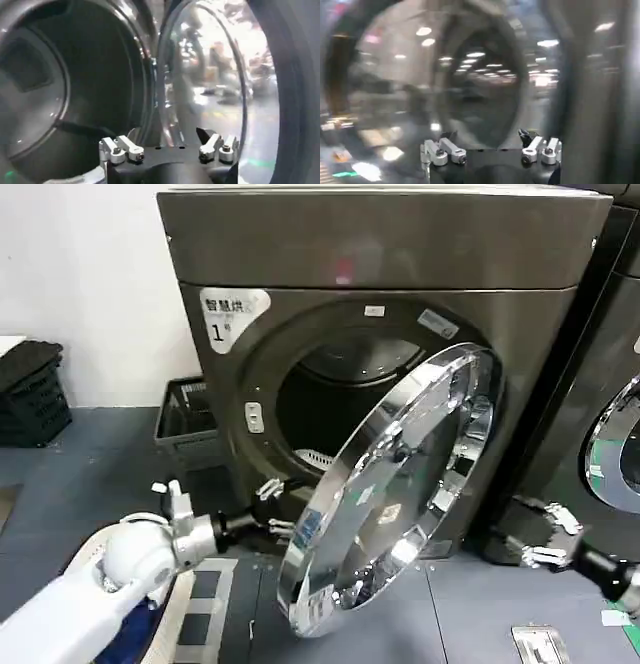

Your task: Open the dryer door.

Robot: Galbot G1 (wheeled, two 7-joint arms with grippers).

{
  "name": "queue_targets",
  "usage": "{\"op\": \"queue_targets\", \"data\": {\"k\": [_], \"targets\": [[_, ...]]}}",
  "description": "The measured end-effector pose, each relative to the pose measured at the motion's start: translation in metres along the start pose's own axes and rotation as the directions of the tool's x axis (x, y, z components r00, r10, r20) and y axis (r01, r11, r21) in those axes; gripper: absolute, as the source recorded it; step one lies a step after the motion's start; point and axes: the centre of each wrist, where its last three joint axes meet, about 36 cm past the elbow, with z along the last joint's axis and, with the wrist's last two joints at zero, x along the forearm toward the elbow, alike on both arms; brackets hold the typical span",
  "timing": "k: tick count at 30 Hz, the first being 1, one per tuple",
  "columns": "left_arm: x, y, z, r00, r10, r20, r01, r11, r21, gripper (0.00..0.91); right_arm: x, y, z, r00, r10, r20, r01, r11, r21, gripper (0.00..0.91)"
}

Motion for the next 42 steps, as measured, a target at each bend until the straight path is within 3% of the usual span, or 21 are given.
{"op": "queue_targets", "data": {"k": [4, 8, 12, 17, 22, 27, 31, 39, 42], "targets": [[-0.013, -0.003, 0.0, 0.999, 0.032, 0.011, -0.032, 0.999, 0.021, 0.907, 0.031, -0.001, -0.003, 0.962, 0.267, -0.061, -0.262, 0.962, 0.076, 0.907], [-0.029, -0.011, -0.004, 0.996, 0.077, 0.041, -0.079, 0.996, 0.048, 0.907, 0.054, 0.0, -0.008, 0.861, 0.498, -0.106, -0.481, 0.864, 0.147, 0.907], [-0.043, -0.02, -0.011, 0.99, 0.125, 0.063, -0.128, 0.991, 0.047, 0.907, 0.072, 0.0, -0.022, 0.722, 0.687, -0.083, -0.658, 0.719, 0.225, 0.907], [-0.06, -0.03, -0.018, 0.984, 0.159, 0.08, -0.163, 0.986, 0.034, 0.907, 0.092, -0.002, -0.046, 0.569, 0.821, -0.054, -0.793, 0.564, 0.231, 0.907], [-0.079, -0.036, -0.018, 0.976, 0.189, 0.104, -0.189, 0.982, -0.015, 0.907, 0.118, -0.009, -0.069, 0.427, 0.902, -0.061, -0.869, 0.428, 0.25, 0.907], [-0.098, -0.037, -0.015, 0.972, 0.205, 0.113, -0.204, 0.979, -0.018, 0.907, 0.139, -0.012, -0.092, 0.349, 0.936, -0.047, -0.899, 0.348, 0.267, 0.907], [-0.116, -0.038, -0.011, 0.968, 0.227, 0.108, -0.224, 0.974, -0.044, 0.907, 0.151, -0.008, -0.109, 0.308, 0.949, -0.062, -0.906, 0.312, 0.287, 0.907], [-0.151, -0.043, -0.007, 0.962, 0.254, 0.105, -0.249, 0.967, -0.053, 0.907, 0.177, -0.004, -0.136, 0.255, 0.967, 0.012, -0.916, 0.238, 0.325, 0.907], [-0.164, -0.046, -0.007, 0.963, 0.247, 0.107, -0.241, 0.968, -0.063, 0.907, 0.186, -0.003, -0.142, 0.222, 0.975, 0.015, -0.921, 0.204, 0.331, 0.907]]}}
